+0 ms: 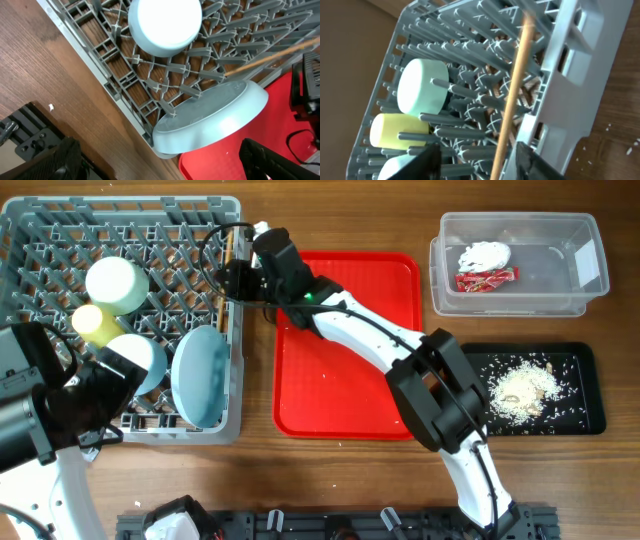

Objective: Sort waste into correct bins and load items into the dishwasher rack
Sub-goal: 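Carry the chopstick left and insert it into the rack, then move the right gripper to the white plastic fork and grasp it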

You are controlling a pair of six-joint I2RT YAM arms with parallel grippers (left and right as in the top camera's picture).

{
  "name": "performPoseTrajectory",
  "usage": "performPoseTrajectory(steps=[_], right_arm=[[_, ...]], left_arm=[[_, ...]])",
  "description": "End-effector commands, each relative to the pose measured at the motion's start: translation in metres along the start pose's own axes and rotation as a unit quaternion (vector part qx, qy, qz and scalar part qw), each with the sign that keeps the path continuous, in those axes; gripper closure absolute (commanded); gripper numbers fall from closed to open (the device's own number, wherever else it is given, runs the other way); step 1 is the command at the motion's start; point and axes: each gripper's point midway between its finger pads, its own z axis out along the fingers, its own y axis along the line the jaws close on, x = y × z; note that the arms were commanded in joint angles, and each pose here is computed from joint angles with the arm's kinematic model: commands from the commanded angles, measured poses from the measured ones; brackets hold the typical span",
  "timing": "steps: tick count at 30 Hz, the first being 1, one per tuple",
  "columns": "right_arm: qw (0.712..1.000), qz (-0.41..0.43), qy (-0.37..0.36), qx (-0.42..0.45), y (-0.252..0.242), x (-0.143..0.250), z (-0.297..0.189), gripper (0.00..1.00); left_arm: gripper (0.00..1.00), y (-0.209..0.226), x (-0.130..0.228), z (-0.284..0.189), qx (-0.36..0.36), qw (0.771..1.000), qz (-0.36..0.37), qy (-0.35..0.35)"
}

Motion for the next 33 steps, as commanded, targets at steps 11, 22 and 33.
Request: performPoseTrajectory(steps=[11,22,33], right_arm=[[0.986,0.001,-0.042,0.162,0.007,-0.093,-0.180,0.32],[0.837,0.103,0.189,0.504,-0.194,0.025,-0.322,0.00],[0.856,0.097,0.278,0.426,-0.229,0.109,-0.279,0.53]], left_arm=[[0.00,0.004,-0.002,0.002,-0.011,1.000,-0.009,-0.004],[0.00,0.000,-0.007,0.002,-0.004,1.000,-0.008,-0.013],[0.00,0.002,-0.005,0.002,-0.007,1.000,-0.009,-0.009]])
